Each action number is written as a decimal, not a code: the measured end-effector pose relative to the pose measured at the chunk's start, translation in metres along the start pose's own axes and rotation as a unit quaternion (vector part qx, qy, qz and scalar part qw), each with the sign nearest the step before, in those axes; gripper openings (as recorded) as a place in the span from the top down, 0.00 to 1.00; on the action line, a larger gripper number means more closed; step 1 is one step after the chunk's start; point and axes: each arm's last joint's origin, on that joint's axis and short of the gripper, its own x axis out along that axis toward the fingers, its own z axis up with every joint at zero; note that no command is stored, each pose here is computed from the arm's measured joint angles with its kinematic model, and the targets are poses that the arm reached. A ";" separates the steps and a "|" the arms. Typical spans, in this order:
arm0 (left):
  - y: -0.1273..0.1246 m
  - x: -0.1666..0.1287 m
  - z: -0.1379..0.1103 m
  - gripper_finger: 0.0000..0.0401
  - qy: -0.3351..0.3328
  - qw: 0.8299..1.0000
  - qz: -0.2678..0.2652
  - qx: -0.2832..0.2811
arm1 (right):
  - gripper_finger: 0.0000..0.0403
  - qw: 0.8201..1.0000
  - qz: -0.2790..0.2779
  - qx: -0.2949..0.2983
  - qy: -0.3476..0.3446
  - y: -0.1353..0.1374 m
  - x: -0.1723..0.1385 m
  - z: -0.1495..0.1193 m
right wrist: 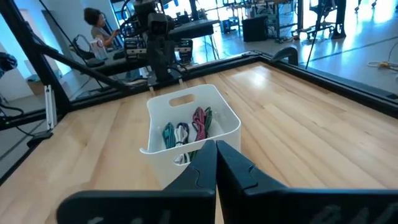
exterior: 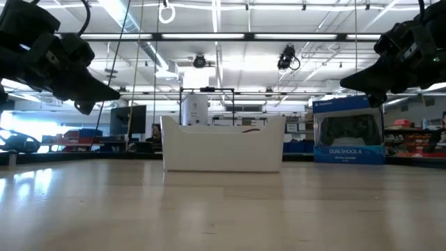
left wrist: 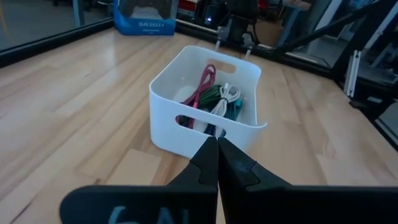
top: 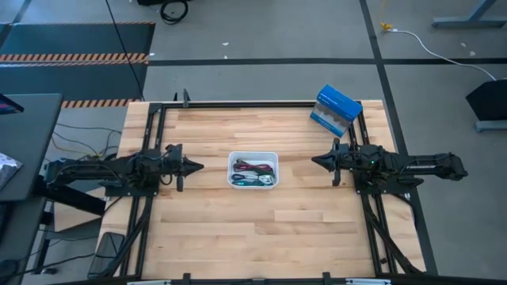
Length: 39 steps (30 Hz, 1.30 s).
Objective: Pick and place USB-C Cables
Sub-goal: Return to Home Position
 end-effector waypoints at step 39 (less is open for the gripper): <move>-0.001 0.000 0.004 0.91 -0.023 1.000 -0.005 0.003 | 0.99 1.000 -0.002 -0.018 0.000 0.000 0.000 0.000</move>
